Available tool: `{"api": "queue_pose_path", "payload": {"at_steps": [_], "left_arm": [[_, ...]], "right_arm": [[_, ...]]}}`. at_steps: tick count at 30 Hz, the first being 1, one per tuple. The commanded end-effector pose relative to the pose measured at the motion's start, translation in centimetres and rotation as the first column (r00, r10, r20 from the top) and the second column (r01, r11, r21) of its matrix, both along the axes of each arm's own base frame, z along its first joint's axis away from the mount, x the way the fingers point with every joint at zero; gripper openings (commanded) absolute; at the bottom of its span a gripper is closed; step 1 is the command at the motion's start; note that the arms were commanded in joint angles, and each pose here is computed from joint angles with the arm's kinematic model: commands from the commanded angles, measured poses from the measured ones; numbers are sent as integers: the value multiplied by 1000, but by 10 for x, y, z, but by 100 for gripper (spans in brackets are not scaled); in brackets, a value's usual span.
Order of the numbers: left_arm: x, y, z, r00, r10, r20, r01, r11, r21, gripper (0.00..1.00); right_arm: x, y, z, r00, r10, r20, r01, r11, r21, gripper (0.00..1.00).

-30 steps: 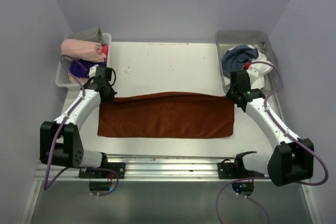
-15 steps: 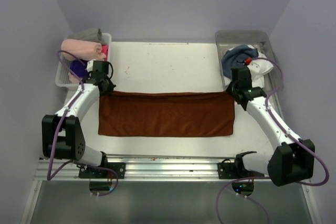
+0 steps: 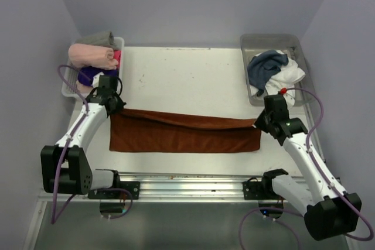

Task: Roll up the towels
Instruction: Fold the towel

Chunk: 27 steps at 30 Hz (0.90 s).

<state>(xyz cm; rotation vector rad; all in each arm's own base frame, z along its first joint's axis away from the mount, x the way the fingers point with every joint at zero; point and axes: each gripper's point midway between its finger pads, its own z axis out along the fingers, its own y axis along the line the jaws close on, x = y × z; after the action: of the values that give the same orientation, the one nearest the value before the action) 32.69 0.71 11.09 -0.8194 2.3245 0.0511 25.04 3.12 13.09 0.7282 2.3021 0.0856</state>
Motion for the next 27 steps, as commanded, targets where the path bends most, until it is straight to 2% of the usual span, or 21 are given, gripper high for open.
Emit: {"api": "queue_pose_path", "payload": {"at_steps": [1, 7, 15, 21, 27], "left_arm": [[-34, 14, -8, 997, 37, -63, -35, 999, 30, 0], [-61, 13, -20, 989, 110, -94, -112, 994, -14, 0], [-74, 16, -19, 984, 150, -91, -152, 988, -23, 0], [-94, 16, -31, 972, 193, -135, -199, 979, -33, 0], [-99, 7, -41, 973, 186, -134, -199, 976, -85, 0]], "right_arm": [[-32, 2, -13, 996, -31, -84, 36, 998, 54, 0], [-55, -13, -18, 989, -106, -103, 108, 994, 18, 0], [-65, -24, -7, 988, -148, -52, 149, 989, 0, 0], [-75, -15, -26, 985, -137, -102, 142, 988, 53, 0], [-73, -5, -40, 984, -121, -133, 134, 986, 96, 0]]}}
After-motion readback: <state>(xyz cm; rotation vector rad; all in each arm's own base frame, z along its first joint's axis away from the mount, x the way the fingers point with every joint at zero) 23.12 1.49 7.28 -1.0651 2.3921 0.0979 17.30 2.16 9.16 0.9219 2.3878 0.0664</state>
